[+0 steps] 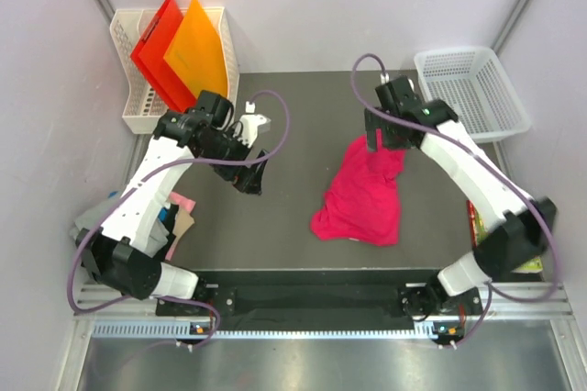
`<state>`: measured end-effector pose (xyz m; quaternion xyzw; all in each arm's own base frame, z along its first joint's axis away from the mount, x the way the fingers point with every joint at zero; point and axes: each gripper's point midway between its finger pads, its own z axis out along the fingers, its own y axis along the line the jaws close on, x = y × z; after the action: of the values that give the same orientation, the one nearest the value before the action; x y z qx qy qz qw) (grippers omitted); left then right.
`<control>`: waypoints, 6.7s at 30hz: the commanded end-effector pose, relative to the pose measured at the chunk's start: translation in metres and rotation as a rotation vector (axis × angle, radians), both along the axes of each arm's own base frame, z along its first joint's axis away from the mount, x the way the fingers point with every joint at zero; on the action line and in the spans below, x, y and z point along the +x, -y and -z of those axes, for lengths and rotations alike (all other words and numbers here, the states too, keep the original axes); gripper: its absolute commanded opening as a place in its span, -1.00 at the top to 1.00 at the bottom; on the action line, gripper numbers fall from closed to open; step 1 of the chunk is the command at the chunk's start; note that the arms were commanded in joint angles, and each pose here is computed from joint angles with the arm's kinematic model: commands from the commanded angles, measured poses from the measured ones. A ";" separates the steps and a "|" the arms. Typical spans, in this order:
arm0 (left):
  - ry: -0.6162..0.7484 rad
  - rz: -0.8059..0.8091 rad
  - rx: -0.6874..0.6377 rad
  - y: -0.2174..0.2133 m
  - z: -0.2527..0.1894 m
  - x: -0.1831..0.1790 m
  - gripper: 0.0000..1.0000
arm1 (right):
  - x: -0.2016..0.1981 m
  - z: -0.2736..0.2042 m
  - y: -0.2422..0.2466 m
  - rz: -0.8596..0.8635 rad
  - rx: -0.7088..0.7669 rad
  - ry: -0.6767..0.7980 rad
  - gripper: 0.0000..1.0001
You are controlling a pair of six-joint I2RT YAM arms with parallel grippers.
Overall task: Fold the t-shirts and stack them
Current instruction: Flatten out the tshirt
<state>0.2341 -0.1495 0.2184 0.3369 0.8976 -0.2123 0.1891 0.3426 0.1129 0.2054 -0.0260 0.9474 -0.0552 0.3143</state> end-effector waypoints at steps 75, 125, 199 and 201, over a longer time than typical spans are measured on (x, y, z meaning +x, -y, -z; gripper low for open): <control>0.213 -0.303 0.102 -0.078 -0.020 0.032 -0.98 | -0.164 0.034 -0.099 -0.275 0.202 -0.263 1.00; 0.075 -0.147 -0.093 -0.021 -0.017 -0.004 -0.92 | -0.069 0.058 -0.069 -0.175 0.143 -0.221 1.00; -0.017 -0.006 0.101 0.020 0.041 0.026 -0.89 | -0.066 0.157 -0.082 -0.136 0.492 -0.455 0.33; -0.017 -0.008 0.100 0.020 0.040 0.025 -0.89 | -0.067 0.159 -0.083 -0.128 0.502 -0.464 0.36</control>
<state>0.2575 -0.1694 0.1566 0.3317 0.9189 -0.1696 0.1299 0.2734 0.1819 0.0448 -0.0287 0.9816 0.1638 0.0939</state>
